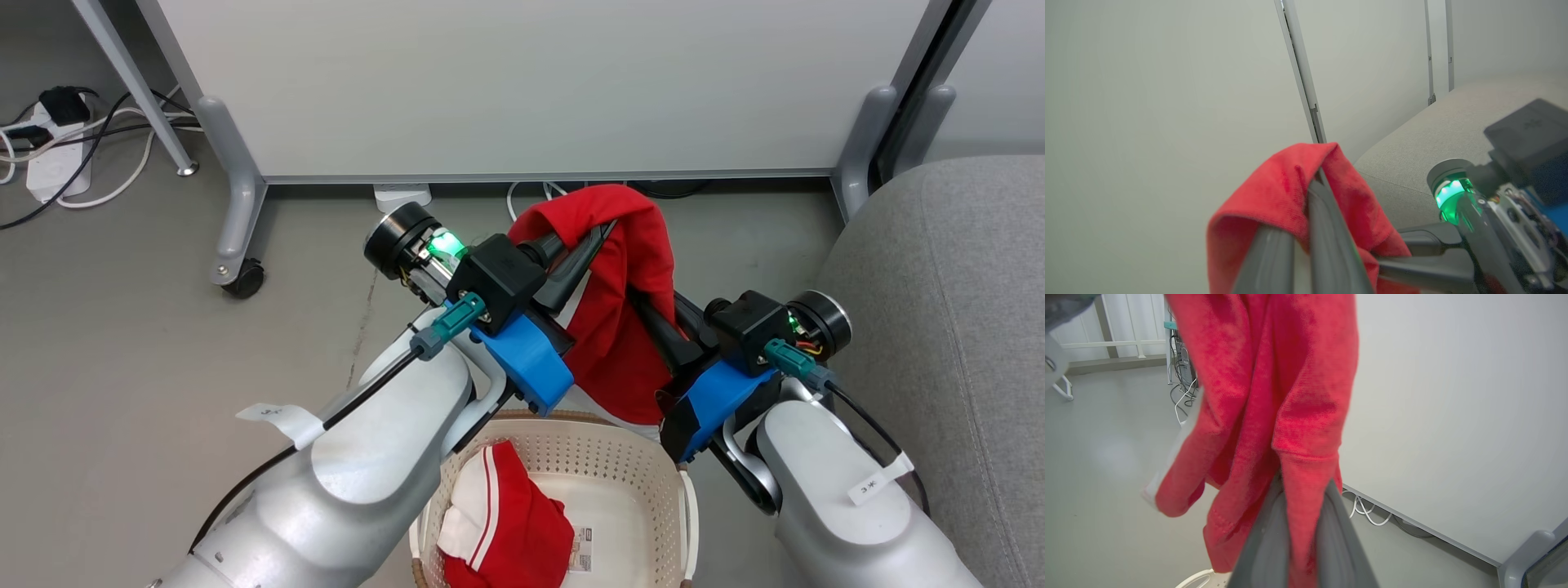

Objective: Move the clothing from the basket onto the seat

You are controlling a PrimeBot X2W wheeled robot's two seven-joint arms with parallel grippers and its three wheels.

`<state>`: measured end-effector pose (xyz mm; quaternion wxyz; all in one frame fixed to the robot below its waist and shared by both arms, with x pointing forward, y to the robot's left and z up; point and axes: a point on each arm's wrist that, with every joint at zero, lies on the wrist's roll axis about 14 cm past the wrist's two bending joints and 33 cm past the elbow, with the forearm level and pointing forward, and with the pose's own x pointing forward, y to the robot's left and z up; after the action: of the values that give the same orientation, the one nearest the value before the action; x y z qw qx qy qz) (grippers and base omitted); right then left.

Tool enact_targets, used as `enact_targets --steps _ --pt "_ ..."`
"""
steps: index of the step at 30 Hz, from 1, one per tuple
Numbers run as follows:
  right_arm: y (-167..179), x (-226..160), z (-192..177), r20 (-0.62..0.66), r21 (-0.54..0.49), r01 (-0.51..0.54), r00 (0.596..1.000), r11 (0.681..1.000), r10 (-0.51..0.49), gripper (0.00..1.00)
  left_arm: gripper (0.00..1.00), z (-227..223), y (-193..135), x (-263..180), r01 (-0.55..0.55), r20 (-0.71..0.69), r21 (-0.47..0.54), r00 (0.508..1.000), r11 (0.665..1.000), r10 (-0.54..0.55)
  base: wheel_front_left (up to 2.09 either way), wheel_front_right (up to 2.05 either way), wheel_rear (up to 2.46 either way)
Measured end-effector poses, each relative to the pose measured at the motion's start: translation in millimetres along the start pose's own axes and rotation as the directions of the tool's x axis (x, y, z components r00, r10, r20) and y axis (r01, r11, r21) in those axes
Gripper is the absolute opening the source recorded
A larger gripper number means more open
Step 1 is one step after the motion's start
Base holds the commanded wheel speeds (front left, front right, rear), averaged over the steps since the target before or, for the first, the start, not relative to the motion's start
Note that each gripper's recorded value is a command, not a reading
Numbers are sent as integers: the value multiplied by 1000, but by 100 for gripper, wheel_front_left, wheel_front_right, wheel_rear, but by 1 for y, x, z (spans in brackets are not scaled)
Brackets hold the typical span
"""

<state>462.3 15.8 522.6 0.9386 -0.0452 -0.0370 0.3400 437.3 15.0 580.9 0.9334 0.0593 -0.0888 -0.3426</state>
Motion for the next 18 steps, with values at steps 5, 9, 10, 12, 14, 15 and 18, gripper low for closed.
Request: enact_targets --steps 5,9,10,12,14,15,18 --pt "-2 -1 2 4 -2 4 1000 1000 -4 0 0 0 0 0 0 -1 1 1000 1000 0 0 0 0" --pt "-3 -1 3 7 0 9 1000 1000 -9 0 0 0 0 0 0 -2 2 1000 1000 0 0 0 0" --pt "-3 -1 3 8 1 10 1000 1000 -10 0 0 0 0 0 0 -2 2 1000 1000 0 0 0 0" --pt "-4 -1 4 11 5 13 1000 1000 -13 0 0 -1 0 0 0 -3 2 1000 1000 0 0 0 0" --pt "-4 -2 4 12 7 14 1000 1000 -14 0 0 -2 0 -1 0 -6 0 1000 1000 0 0 0 0" --pt "-4 -2 4 12 7 14 1000 1000 -14 0 0 -2 0 -1 0 -7 -1 1000 1000 0 0 0 0" --pt "-5 -1 6 18 13 20 1000 1000 -20 0 28 -3 2 -2 -10 -9 -13 1000 1000 10 0 0 0"
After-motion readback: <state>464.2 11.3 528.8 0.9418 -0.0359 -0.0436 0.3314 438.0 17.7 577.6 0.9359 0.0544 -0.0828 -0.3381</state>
